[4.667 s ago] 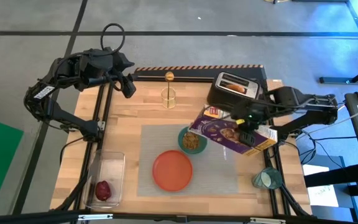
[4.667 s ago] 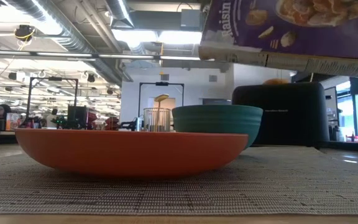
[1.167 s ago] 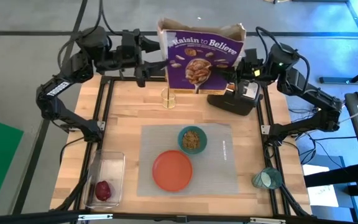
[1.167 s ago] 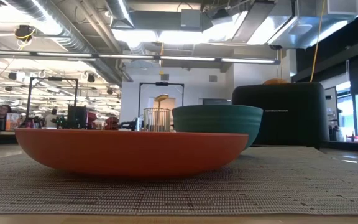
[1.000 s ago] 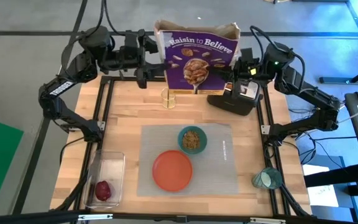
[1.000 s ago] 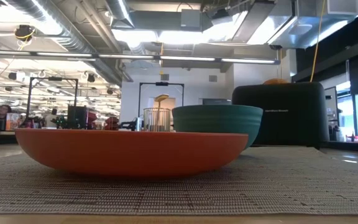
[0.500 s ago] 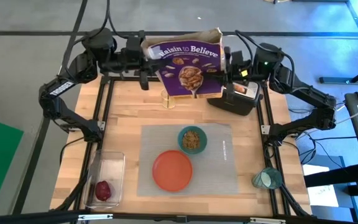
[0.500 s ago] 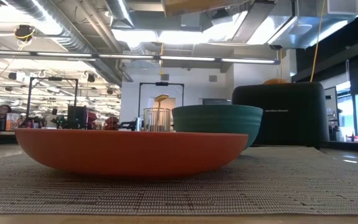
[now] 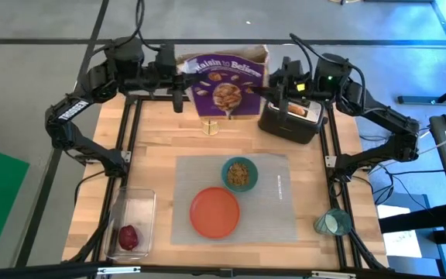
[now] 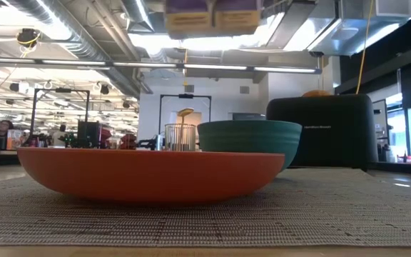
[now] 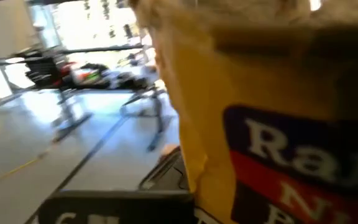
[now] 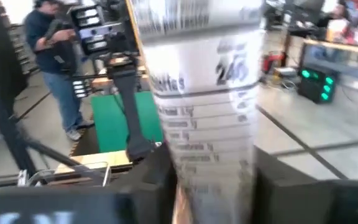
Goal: Arrange a breakfast setting
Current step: Pour the cereal into the green bowl
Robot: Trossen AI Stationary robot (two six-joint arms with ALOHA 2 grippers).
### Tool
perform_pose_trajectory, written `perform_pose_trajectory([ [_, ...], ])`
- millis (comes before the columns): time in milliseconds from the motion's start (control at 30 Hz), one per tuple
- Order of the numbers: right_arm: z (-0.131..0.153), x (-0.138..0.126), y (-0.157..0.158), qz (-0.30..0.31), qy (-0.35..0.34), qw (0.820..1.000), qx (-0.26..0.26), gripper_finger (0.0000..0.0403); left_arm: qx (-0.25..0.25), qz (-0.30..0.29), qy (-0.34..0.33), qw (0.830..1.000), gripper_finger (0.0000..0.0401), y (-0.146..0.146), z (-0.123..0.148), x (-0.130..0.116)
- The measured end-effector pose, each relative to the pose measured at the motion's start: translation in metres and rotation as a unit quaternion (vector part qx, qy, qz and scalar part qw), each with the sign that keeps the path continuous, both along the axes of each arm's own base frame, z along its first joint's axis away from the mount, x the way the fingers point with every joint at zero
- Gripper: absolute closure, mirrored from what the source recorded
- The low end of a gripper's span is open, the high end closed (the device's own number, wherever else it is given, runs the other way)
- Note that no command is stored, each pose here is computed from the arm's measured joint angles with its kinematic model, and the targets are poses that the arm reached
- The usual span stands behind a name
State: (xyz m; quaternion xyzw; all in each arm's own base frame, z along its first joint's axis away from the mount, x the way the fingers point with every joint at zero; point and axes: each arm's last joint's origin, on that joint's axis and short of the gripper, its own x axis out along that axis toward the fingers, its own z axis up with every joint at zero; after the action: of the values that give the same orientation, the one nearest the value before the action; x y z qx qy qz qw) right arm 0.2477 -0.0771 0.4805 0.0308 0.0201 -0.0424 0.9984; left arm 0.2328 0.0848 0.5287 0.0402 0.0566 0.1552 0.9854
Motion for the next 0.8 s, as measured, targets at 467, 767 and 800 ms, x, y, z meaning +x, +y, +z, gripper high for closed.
perform_pose_trajectory([
  [467,-0.001,-0.017,0.002,-0.078,0.034,0.996,0.040,0.0170,-0.035,0.259,0.084,0.962,0.0400,-0.009,-0.015,-0.079],
  [767,0.001,-0.021,0.003,-0.075,0.026,0.996,0.041,0.0190,-0.078,0.363,0.114,0.921,0.0400,-0.014,-0.111,-0.102],
  [800,0.001,-0.021,0.003,-0.075,0.026,0.996,0.042,0.0191,-0.076,0.372,0.119,0.918,0.0400,-0.013,-0.123,-0.101],
])
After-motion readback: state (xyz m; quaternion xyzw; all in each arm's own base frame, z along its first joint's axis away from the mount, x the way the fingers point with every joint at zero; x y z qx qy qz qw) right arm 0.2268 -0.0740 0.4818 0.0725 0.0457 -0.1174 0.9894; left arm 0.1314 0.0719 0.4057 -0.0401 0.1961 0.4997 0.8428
